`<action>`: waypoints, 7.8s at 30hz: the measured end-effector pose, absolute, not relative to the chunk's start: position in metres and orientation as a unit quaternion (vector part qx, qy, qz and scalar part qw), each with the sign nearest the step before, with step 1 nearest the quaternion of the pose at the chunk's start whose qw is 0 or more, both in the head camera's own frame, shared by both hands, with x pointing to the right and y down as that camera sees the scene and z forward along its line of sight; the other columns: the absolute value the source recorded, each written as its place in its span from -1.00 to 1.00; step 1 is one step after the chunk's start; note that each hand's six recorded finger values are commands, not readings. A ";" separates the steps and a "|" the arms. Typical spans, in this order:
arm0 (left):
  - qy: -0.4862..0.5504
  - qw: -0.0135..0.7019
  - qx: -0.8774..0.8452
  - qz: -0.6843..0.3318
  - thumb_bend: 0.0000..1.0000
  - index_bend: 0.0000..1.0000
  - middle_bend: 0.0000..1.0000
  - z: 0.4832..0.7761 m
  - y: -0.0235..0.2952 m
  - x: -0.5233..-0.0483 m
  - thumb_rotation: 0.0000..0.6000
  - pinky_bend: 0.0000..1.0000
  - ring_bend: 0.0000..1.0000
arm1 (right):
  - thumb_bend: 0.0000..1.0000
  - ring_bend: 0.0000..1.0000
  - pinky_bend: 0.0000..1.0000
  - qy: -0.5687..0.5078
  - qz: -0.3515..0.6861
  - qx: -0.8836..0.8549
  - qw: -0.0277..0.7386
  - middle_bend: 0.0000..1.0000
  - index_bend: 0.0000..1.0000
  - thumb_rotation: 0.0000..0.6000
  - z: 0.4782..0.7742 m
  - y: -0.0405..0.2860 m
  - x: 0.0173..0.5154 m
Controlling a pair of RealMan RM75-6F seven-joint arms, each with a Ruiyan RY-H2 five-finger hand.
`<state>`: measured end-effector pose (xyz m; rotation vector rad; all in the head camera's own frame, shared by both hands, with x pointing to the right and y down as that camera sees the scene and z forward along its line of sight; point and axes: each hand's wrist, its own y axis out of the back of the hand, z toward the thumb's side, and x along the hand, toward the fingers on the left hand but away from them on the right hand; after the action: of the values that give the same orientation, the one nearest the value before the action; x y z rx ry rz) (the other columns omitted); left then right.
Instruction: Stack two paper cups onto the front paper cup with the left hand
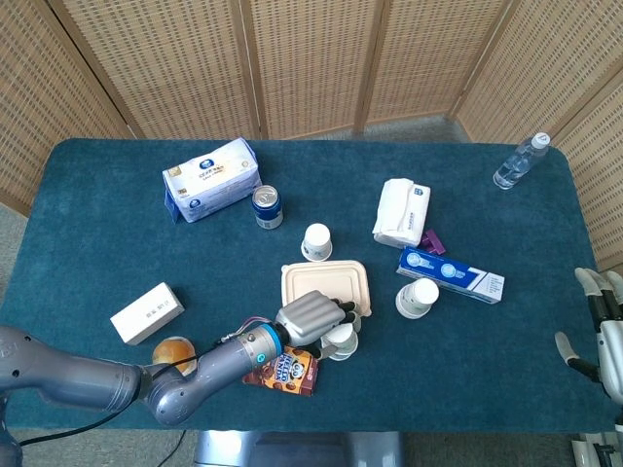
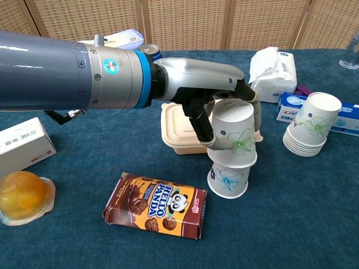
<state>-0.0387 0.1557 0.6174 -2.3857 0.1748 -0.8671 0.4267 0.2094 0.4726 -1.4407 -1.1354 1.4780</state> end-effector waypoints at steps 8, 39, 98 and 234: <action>0.034 0.295 -0.891 -0.342 -0.13 -0.95 -0.98 0.625 0.163 -0.042 1.00 -0.36 -0.93 | -0.26 -0.99 -0.39 -0.447 0.579 -0.564 0.383 -0.73 -1.00 1.00 0.472 0.210 0.428; 0.155 0.332 -0.813 -0.453 -0.13 -1.00 -1.00 0.638 0.082 -0.142 1.00 -0.81 -1.00 | -0.26 -0.99 -0.39 -0.441 0.578 -0.571 0.381 -0.73 -1.00 1.00 0.477 0.207 0.423; 0.178 0.327 -0.788 -0.490 -0.11 -0.48 -0.79 0.716 0.030 -0.053 1.00 -0.06 -0.45 | -0.26 -0.99 -0.38 -0.465 0.598 -0.534 0.374 -0.73 -1.00 1.00 0.457 0.216 0.445; 0.015 0.288 -0.881 -0.374 -0.11 -1.00 -1.00 0.596 0.118 -0.040 1.00 -0.90 -1.00 | -0.26 -0.95 -0.38 -0.483 0.591 -0.533 0.366 -0.72 -1.00 1.00 0.455 0.221 0.453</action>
<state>-0.0397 0.1175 0.5958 -2.3539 0.0406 -0.9997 0.4531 0.2206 0.4552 -1.3689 -1.2408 1.5181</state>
